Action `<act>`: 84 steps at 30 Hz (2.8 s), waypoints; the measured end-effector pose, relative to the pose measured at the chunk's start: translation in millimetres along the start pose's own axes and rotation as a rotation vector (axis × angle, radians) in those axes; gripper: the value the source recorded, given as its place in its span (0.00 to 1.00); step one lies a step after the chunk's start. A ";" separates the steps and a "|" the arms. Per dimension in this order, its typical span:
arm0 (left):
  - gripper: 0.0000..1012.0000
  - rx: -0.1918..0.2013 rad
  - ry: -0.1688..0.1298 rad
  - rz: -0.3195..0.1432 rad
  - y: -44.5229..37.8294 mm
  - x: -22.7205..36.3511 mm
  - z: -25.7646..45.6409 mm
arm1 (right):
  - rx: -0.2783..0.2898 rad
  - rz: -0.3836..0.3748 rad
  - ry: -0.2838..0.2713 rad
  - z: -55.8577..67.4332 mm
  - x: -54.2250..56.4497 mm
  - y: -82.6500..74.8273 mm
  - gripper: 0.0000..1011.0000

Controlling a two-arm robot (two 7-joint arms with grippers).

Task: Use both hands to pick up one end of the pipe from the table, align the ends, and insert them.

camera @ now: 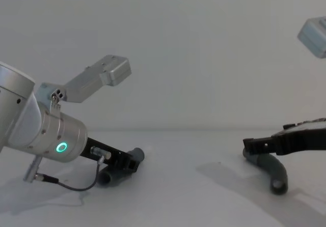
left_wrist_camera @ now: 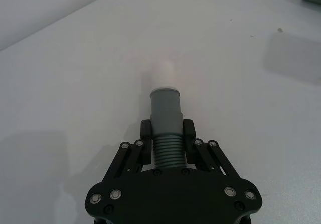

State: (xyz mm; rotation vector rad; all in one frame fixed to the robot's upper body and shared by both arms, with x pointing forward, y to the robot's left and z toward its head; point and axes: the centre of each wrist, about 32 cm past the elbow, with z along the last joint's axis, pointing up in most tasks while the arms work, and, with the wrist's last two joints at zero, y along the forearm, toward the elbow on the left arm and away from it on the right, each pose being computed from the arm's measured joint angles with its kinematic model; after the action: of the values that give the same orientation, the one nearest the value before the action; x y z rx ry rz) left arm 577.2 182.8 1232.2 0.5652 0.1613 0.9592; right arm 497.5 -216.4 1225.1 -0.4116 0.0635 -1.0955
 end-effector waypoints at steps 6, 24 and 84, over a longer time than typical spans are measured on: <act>0.35 0.000 0.000 0.000 0.0 0.0 0.0 | -0.055 0.002 0.004 7.0 5.5 12.0 0.99; 0.35 0.000 0.000 0.000 0.0 0.0 0.0 | -0.136 -0.006 0.025 10.2 16.5 34.6 0.99; 0.35 0.000 0.000 0.000 0.0 0.0 -0.1 | -0.198 0.010 0.108 0.7 19.5 54.9 0.27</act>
State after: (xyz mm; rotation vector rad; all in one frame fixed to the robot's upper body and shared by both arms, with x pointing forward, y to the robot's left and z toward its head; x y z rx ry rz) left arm 577.1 182.8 1232.1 0.5654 0.1612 0.9593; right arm 553.4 -211.7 1209.2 -0.5288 0.2712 -1.1046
